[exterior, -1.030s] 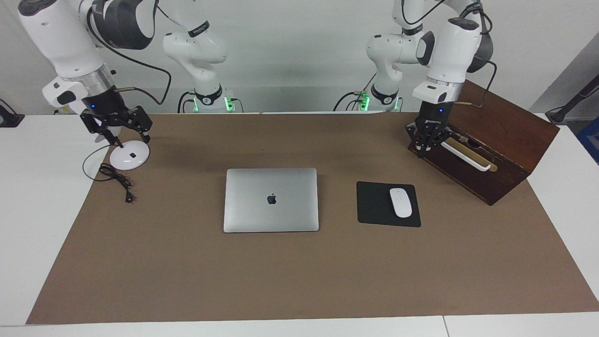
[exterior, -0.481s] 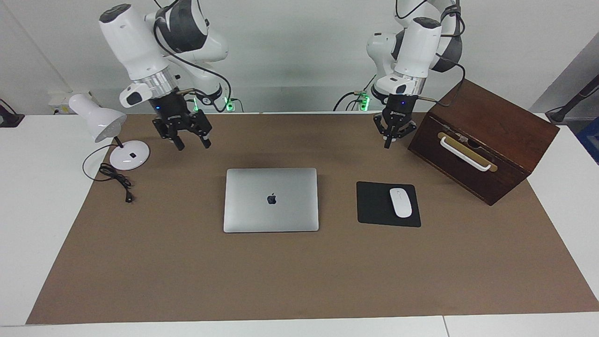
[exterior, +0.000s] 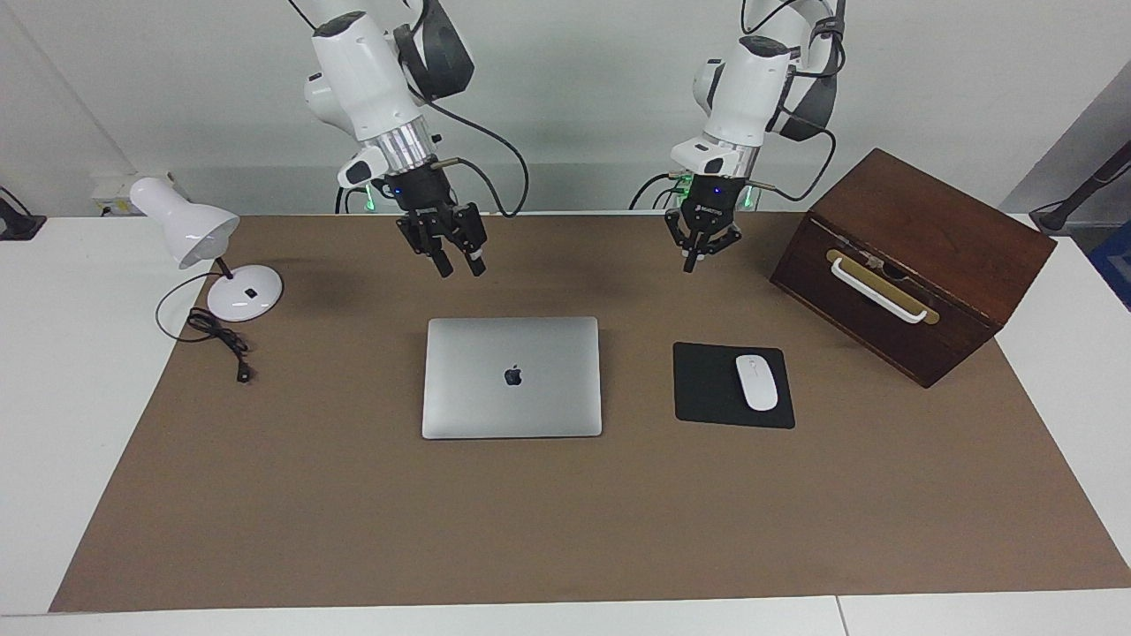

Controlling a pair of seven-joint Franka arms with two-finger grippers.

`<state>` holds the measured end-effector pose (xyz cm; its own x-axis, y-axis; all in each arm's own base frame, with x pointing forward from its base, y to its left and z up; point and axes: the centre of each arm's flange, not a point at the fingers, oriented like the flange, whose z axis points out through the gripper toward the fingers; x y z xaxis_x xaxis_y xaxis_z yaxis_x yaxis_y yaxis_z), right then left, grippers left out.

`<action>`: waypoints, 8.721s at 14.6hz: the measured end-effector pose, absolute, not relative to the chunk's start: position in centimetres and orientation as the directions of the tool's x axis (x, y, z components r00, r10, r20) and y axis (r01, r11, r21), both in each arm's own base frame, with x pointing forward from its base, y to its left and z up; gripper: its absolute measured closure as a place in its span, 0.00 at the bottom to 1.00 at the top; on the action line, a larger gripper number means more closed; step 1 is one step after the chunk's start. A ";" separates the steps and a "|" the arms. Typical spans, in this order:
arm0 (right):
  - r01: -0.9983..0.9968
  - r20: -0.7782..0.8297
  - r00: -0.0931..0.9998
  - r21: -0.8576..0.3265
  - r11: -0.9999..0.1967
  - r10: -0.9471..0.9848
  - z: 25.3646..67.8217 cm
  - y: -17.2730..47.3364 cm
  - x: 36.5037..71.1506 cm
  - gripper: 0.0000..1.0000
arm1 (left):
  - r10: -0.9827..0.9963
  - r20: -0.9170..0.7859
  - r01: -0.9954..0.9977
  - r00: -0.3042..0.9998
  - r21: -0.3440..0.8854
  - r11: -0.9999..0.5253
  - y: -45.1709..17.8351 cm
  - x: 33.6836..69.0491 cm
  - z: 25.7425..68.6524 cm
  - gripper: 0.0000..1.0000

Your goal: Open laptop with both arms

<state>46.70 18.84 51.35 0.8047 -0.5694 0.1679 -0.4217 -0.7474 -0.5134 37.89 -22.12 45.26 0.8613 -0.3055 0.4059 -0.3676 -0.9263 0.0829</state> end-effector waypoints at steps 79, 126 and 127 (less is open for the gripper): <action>-0.737 -0.177 0.410 -0.642 -0.211 -0.895 31.9 22.1 45.4 0.00 | -0.279 0.643 -0.481 0.713 0.159 -0.862 -34.5 39.0 26.8 0.99; -0.590 -0.140 0.739 -0.608 -0.532 -0.659 37.2 26.0 51.8 0.00 | -0.282 0.646 -0.478 0.710 0.148 -0.866 -34.0 39.5 26.7 0.99; -0.587 -0.138 0.741 -0.607 -0.536 -0.657 37.4 25.9 52.1 0.00 | -0.282 0.646 -0.478 0.710 0.147 -0.866 -34.0 39.5 26.7 0.99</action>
<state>52.08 25.94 37.40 0.7414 -0.6567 -0.1379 -0.5874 -0.5357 -0.6066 39.47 -33.99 26.73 0.7096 -0.2818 0.6458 -0.4781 -0.8658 0.1475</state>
